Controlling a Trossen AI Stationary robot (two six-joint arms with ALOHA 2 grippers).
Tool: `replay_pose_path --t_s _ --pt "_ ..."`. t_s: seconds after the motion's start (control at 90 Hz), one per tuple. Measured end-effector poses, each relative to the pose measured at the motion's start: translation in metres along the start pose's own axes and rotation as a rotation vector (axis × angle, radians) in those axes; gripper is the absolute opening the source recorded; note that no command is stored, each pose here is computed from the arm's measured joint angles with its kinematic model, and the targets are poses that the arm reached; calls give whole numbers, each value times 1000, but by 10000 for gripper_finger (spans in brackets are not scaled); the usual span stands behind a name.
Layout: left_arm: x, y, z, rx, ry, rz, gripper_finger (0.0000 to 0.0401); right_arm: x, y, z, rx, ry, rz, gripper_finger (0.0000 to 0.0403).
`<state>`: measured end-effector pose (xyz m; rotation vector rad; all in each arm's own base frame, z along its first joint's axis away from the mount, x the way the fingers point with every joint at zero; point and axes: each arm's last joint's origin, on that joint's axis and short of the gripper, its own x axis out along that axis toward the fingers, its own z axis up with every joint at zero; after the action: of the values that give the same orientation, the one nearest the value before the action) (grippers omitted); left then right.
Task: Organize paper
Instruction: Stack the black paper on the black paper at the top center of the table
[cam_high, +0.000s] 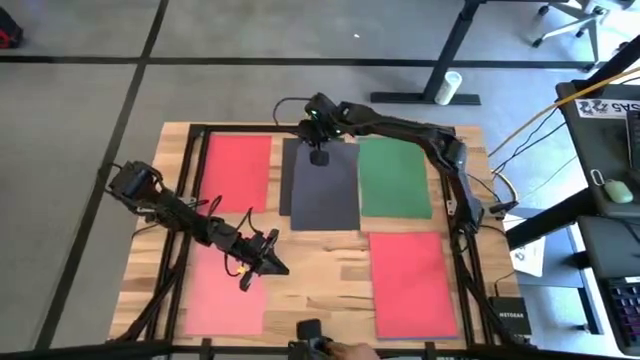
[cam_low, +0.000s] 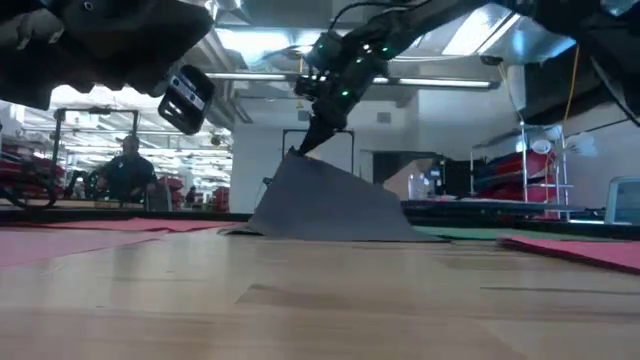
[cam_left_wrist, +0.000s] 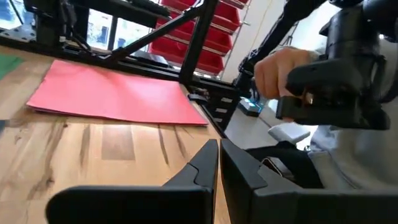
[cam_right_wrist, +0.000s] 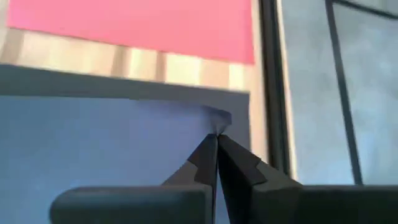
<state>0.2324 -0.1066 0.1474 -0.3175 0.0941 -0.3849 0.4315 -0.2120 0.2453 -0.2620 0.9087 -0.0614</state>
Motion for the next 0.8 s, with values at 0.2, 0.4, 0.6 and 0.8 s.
replay_pose_path --t_s 0.2,0.4,0.6,0.8 --pt "0 0 0 -8 -2 5 0 18 -15 6 -8 -21 3 0" --pt "0 0 0 -6 0 9 0 28 -16 5 -21 -18 3 0" --pt "0 1 0 -5 -4 10 0 28 -18 8 -46 -52 -19 0" --pt "0 1 0 -5 -5 15 0 27 -21 13 -75 -95 -52 0"
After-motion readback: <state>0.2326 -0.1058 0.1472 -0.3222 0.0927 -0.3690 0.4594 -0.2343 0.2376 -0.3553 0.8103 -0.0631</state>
